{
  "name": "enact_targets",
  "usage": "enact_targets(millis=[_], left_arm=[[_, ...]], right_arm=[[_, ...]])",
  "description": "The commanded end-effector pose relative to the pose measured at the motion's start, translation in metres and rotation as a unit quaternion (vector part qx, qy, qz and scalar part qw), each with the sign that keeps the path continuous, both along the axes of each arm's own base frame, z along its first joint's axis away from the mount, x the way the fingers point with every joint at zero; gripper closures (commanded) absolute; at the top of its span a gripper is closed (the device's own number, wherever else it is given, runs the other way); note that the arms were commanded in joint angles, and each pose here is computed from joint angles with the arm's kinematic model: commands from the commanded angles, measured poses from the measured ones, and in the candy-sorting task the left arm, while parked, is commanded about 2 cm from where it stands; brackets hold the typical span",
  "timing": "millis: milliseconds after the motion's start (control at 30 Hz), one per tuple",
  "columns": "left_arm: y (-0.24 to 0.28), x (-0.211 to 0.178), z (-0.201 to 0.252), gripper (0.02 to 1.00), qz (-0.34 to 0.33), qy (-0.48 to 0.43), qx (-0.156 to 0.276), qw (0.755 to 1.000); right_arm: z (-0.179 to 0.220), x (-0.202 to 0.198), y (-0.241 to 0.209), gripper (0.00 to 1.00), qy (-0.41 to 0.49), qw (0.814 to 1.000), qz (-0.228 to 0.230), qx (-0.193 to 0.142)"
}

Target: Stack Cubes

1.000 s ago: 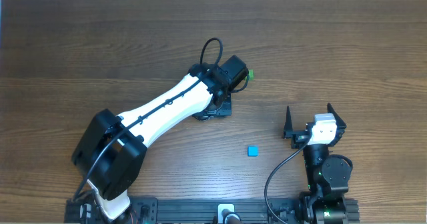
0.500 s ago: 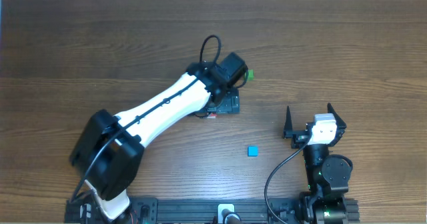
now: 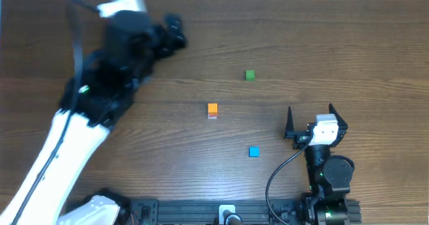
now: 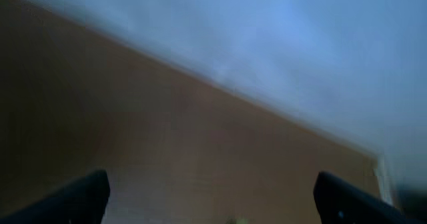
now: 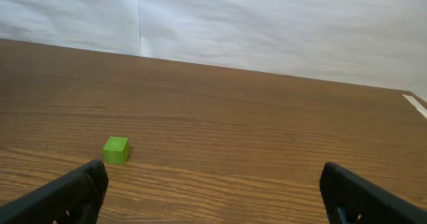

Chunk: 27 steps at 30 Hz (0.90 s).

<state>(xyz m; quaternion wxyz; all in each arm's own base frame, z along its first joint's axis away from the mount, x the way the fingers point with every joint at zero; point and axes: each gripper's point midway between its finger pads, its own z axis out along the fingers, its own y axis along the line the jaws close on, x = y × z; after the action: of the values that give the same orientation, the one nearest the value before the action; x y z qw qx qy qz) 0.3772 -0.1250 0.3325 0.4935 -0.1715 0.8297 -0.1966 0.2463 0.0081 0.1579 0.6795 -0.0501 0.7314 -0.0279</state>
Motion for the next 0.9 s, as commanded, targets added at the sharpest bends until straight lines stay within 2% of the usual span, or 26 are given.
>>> enact_targets(millis=[33, 167, 400, 733, 900], left_arm=[[0.045, -0.015, 0.018, 0.034, 0.009, -0.111, 0.061, 0.992], [0.07, -0.038, 0.018, 0.034, 0.013, -0.19, 0.088, 0.978], [0.104, -0.076, -0.03, 0.036, 0.036, -0.218, 0.136, 0.966], [0.113, -0.117, -0.095, 0.053, 0.042, -0.255, 0.142, 0.955], [0.112, -0.126, -0.112, 0.064, 0.033, -0.283, 0.145, 0.948]], right_arm=[[-0.001, 0.0, -0.001, 0.009, -0.001, 1.0, -0.002, -0.001], [-0.001, 0.0, -0.001, 0.007, -0.001, 1.0, -0.002, -0.001], [-0.001, 0.0, -0.001, 0.007, -0.001, 1.0, -0.002, -0.001], [-0.001, 0.0, -0.001, 0.007, -0.001, 1.0, -0.002, -0.001], [-0.001, 0.0, -0.001, 0.007, -0.001, 1.0, -0.002, -0.001]])
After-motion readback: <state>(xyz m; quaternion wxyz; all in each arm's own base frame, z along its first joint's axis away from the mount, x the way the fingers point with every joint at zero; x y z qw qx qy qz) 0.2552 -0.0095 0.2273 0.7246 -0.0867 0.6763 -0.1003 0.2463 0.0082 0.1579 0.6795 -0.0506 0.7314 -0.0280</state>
